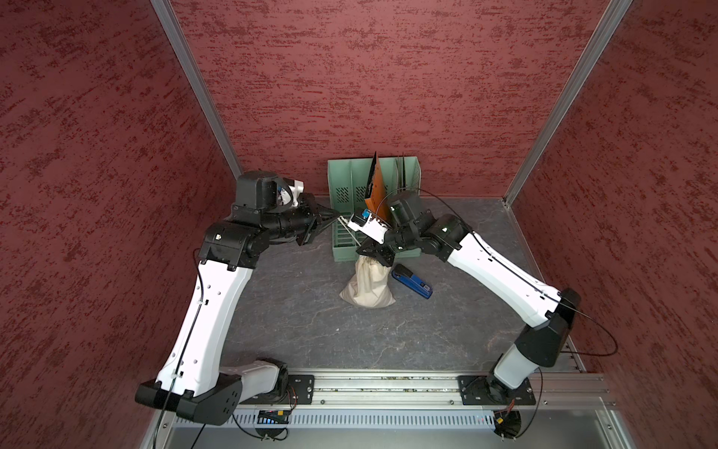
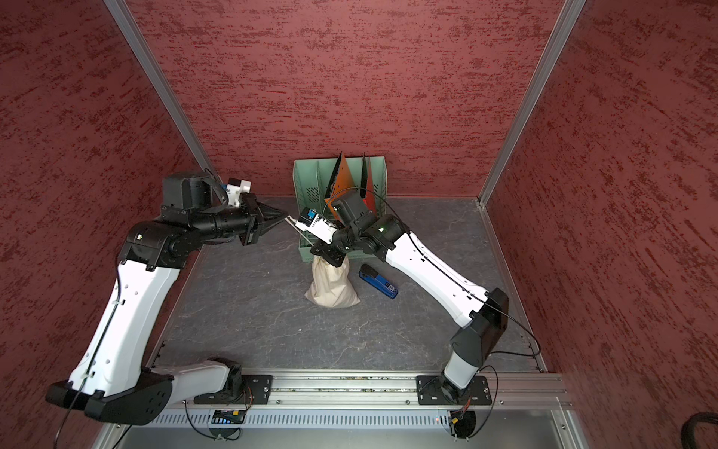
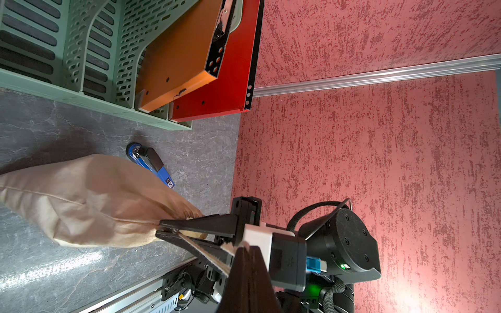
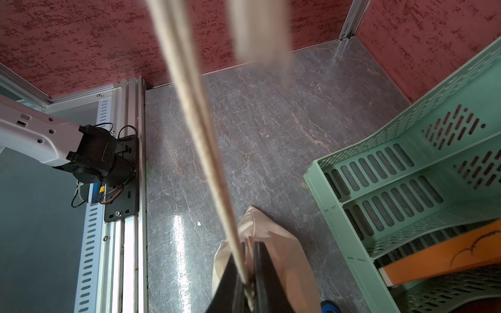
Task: Close the soil bag
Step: Frap the soil bag at the center of the board.
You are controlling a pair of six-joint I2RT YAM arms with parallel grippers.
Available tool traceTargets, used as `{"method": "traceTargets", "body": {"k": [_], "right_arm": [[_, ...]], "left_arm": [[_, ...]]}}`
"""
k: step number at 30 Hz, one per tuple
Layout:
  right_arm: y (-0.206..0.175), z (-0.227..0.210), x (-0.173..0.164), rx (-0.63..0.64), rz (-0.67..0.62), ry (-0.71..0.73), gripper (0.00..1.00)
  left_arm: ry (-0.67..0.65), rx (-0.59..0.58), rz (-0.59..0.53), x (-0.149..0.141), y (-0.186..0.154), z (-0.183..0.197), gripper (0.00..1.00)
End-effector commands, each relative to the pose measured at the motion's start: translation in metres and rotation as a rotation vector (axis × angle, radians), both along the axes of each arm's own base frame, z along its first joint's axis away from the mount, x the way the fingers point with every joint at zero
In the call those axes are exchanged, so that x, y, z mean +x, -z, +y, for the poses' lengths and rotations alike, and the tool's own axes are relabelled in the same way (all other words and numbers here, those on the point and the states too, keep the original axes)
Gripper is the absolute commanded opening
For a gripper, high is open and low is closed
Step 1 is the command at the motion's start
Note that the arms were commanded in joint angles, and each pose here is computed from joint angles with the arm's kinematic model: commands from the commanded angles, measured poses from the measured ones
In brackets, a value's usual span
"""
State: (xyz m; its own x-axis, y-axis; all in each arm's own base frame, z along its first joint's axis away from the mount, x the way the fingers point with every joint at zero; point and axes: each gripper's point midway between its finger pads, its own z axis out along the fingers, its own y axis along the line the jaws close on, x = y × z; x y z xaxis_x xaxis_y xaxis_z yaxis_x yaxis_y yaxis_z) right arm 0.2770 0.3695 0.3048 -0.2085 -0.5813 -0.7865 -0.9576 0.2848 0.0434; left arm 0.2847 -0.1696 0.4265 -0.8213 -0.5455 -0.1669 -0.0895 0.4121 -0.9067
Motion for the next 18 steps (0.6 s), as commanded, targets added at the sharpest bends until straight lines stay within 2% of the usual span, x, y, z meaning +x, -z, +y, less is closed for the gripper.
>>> {"method": "traceTargets", "body": {"k": [1,18], "right_arm": [[0.053,-0.034,-0.016,-0.216,0.123,0.041,0.11],[0.054,-0.052,-0.016,-0.3,0.095,0.069,0.12]], "left_arm": [[-0.052,-0.053,-0.248,-0.007,-0.069,0.014,0.0],[-0.077,-0.068,-0.287,-0.01,-0.084,0.022,0.0]]}}
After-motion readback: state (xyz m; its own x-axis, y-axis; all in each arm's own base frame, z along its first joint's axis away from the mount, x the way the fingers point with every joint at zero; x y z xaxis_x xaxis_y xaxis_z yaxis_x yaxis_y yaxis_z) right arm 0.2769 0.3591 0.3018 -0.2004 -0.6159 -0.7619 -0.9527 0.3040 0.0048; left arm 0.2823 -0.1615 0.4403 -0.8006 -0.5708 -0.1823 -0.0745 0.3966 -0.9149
